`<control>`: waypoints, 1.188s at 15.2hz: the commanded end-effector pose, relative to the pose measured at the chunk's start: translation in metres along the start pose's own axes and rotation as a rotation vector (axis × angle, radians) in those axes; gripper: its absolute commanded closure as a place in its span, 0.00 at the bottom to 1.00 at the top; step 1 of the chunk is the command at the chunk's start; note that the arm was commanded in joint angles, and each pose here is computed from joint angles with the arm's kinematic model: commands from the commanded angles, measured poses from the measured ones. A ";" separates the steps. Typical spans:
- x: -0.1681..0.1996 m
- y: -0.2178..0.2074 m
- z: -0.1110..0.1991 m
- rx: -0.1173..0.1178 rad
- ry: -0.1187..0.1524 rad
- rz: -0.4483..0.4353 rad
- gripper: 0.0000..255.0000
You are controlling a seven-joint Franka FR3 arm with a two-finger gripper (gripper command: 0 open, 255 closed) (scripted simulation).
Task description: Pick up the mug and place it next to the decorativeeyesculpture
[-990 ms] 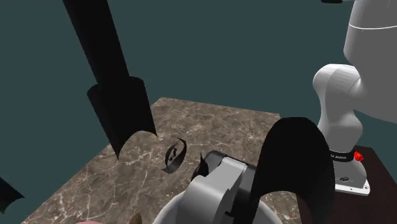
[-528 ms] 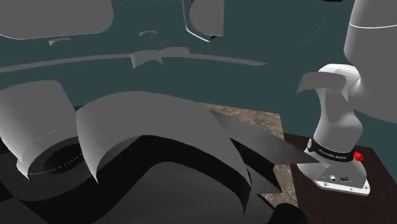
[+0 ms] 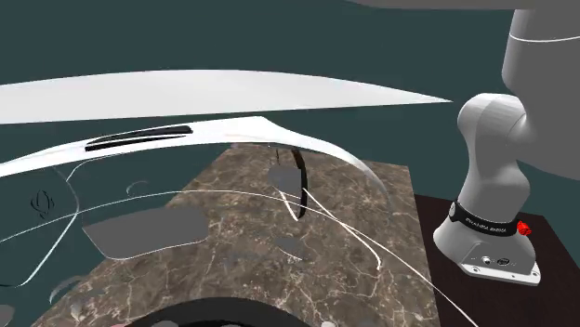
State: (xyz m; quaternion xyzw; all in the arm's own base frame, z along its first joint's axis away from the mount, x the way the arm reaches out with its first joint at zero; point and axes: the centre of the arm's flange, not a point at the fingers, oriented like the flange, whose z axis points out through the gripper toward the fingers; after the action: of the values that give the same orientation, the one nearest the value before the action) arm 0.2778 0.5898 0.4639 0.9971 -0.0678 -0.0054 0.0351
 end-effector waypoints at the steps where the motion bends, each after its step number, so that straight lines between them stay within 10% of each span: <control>1: -0.001 -0.001 0.010 0.001 0.000 0.000 1.00; 18: -0.001 -0.008 0.101 0.001 0.000 0.000 1.00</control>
State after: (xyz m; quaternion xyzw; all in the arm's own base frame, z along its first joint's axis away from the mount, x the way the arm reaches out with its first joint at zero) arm 0.2763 0.5899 0.3689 0.9971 -0.0679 -0.0054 0.0351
